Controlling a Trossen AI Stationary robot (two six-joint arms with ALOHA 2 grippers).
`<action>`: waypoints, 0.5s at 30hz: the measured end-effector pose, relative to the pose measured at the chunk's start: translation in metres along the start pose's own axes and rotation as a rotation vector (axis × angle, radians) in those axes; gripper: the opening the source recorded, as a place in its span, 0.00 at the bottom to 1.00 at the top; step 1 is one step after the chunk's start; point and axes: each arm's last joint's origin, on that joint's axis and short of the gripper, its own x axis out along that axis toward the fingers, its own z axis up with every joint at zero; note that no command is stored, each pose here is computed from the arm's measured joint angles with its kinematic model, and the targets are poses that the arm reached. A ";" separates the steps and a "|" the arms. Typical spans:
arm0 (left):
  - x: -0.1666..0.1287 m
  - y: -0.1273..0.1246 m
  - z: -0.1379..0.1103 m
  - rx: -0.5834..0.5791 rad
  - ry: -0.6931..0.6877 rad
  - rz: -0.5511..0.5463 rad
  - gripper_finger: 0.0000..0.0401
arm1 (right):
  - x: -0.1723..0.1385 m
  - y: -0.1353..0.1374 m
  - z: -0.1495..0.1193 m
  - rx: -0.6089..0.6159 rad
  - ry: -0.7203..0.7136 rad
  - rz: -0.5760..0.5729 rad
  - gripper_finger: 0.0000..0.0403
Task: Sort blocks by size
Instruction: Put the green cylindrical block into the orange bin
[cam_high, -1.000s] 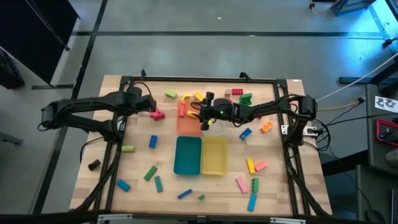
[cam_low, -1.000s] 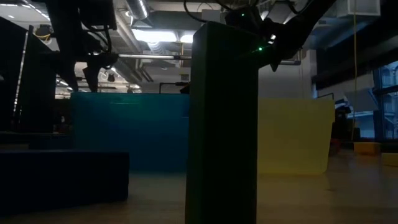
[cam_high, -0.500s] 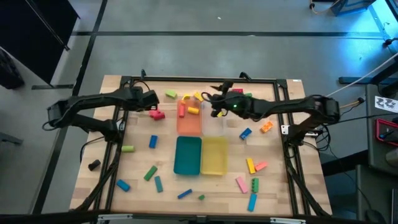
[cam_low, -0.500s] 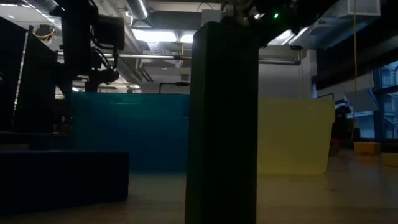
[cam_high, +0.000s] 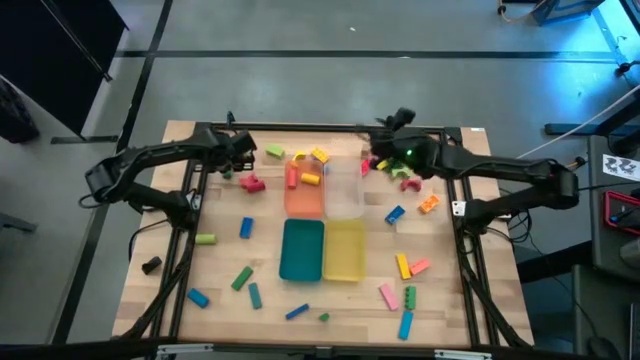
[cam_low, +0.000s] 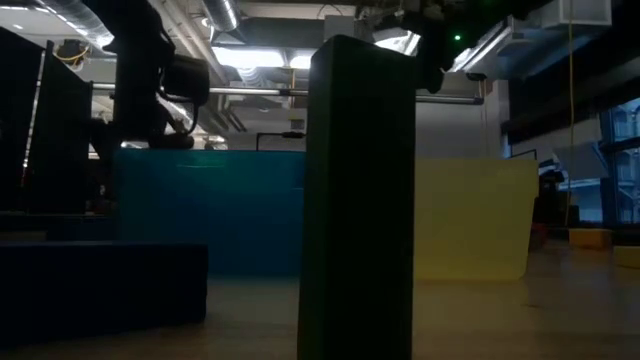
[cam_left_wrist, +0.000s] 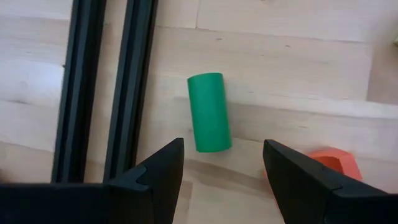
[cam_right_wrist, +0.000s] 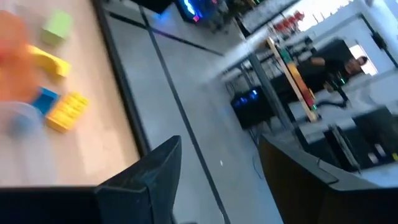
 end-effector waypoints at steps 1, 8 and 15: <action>0.002 0.000 0.002 -0.003 0.002 -0.002 0.51 | 0.000 -0.006 -0.004 0.011 0.019 -0.010 0.53; 0.017 0.000 0.012 -0.024 0.068 0.028 0.51 | 0.007 -0.035 -0.039 0.150 0.151 0.058 0.53; 0.039 -0.001 0.020 -0.030 0.132 0.085 0.51 | 0.016 -0.049 -0.064 0.269 0.235 0.156 0.53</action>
